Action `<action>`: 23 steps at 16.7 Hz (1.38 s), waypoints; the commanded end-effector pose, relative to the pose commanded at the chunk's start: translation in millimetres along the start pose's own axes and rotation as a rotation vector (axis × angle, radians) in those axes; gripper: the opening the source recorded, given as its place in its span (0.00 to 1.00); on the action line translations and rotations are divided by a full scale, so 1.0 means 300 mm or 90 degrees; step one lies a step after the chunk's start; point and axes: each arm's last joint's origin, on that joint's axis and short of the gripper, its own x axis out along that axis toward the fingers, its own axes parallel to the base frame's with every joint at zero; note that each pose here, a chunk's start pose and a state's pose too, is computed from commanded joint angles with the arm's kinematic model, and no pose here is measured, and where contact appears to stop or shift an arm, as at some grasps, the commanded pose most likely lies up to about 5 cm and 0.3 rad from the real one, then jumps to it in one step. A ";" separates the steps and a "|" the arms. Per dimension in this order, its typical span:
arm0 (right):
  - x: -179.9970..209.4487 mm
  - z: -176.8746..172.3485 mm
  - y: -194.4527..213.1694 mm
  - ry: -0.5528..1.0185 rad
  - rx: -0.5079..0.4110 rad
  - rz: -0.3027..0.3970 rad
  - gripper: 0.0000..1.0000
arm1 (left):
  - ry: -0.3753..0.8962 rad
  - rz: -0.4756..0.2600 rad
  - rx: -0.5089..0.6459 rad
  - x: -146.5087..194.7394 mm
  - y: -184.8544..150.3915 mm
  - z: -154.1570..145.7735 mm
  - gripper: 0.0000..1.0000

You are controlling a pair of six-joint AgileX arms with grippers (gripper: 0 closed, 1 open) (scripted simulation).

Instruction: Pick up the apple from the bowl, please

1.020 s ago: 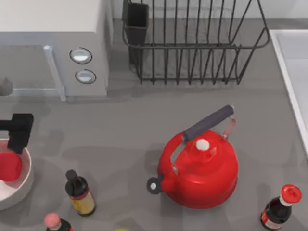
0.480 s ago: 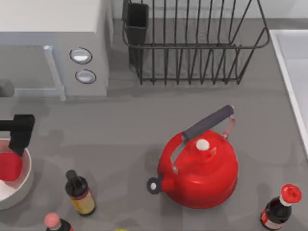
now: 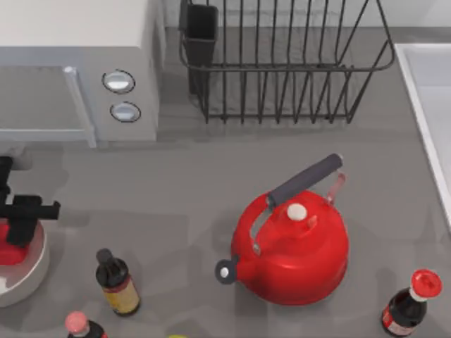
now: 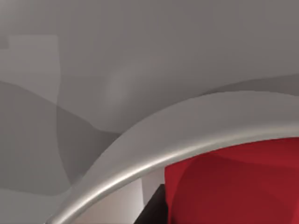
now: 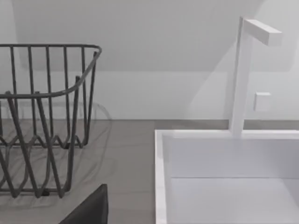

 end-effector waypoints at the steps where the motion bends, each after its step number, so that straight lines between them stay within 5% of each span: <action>1: 0.000 0.000 0.000 0.000 0.000 0.000 1.00 | 0.004 0.000 0.000 0.029 0.000 -0.007 1.00; 7: 0.000 0.000 0.000 0.000 0.000 0.000 1.00 | 0.012 0.000 0.000 0.066 0.000 -0.018 1.00; 20: 0.000 0.000 0.000 0.000 0.000 0.000 1.00 | 0.012 0.000 0.000 0.066 0.000 -0.018 0.02; 23: 0.000 0.000 0.000 0.000 0.000 0.000 1.00 | 0.012 0.000 0.000 0.066 0.000 -0.018 0.00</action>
